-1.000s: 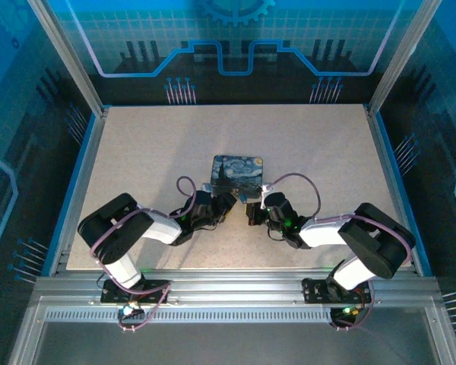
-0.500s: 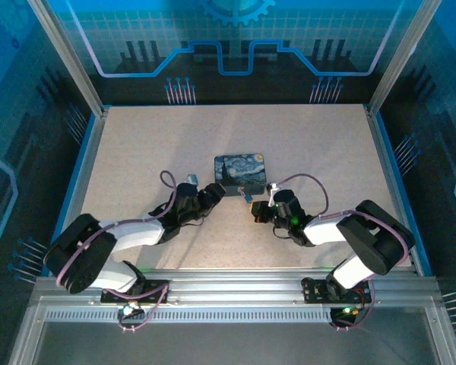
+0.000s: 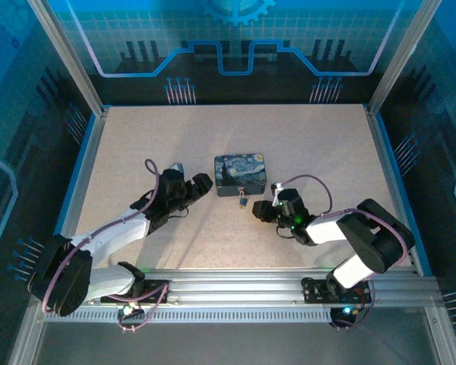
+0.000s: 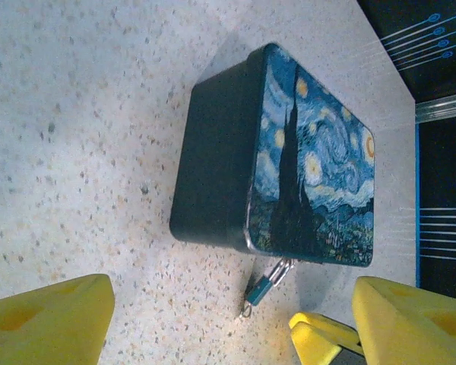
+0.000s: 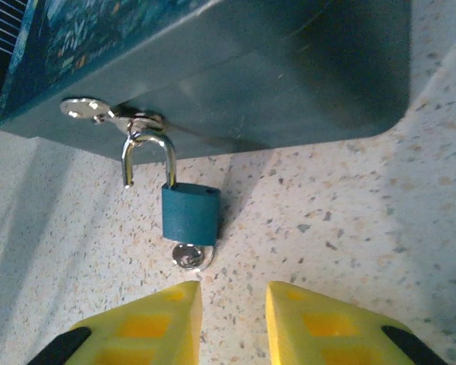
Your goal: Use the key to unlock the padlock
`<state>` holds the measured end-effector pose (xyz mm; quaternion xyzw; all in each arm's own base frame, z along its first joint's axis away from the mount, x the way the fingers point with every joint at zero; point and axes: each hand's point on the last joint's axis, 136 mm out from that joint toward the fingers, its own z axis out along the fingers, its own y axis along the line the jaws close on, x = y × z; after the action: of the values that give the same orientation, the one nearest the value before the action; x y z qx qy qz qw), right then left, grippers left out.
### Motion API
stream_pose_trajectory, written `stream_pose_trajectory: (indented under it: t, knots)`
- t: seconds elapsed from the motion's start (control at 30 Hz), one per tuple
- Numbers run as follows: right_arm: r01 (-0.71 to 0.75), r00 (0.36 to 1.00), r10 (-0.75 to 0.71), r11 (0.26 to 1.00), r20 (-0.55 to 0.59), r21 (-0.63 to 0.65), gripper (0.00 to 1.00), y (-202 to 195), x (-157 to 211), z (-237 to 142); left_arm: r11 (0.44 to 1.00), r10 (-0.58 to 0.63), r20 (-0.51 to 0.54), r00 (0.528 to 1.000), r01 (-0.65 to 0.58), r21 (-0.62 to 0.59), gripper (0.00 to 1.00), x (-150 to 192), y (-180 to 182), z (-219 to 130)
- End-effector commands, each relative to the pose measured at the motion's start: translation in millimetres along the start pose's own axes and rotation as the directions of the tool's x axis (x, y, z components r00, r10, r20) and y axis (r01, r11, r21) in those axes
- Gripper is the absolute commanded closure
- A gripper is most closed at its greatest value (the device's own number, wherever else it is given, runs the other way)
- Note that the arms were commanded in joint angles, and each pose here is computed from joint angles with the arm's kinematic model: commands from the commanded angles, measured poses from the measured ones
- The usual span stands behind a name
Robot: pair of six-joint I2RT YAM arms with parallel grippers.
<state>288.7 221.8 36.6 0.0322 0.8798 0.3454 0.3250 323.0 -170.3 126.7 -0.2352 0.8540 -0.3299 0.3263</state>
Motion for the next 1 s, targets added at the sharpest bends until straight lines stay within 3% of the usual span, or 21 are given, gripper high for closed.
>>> stream_pose_trajectory:
  t: [0.0,0.27,0.37,0.63,0.97]
  knots:
    - [0.059,0.998,-0.057,0.997,0.032,-0.058,0.65,9.0,-13.7,-10.1,0.996,0.087,-0.039,0.995,-0.088,-0.026,0.15,-8.8,-1.9,3.1]
    - [0.128,0.989,-0.117,0.983,0.089,-0.132,0.31,22.4,-37.0,-25.0,0.993,0.114,-0.135,0.984,-0.114,0.007,0.17,-17.0,-11.4,43.0]
    - [0.123,0.990,-0.108,0.978,0.093,-0.168,0.25,27.6,-43.6,-24.2,0.992,0.129,-0.166,0.978,-0.129,0.009,0.19,-16.7,-13.6,59.2]
    - [0.130,0.990,-0.112,0.959,0.087,-0.251,0.20,42.8,-61.2,-11.8,0.986,0.146,-0.243,0.959,-0.161,-0.042,0.28,-7.5,1.8,89.1]
    - [0.148,0.987,-0.122,0.945,0.105,-0.291,0.19,40.0,-84.6,10.0,0.982,0.123,-0.314,0.941,-0.162,-0.099,0.36,22.4,33.3,89.3]
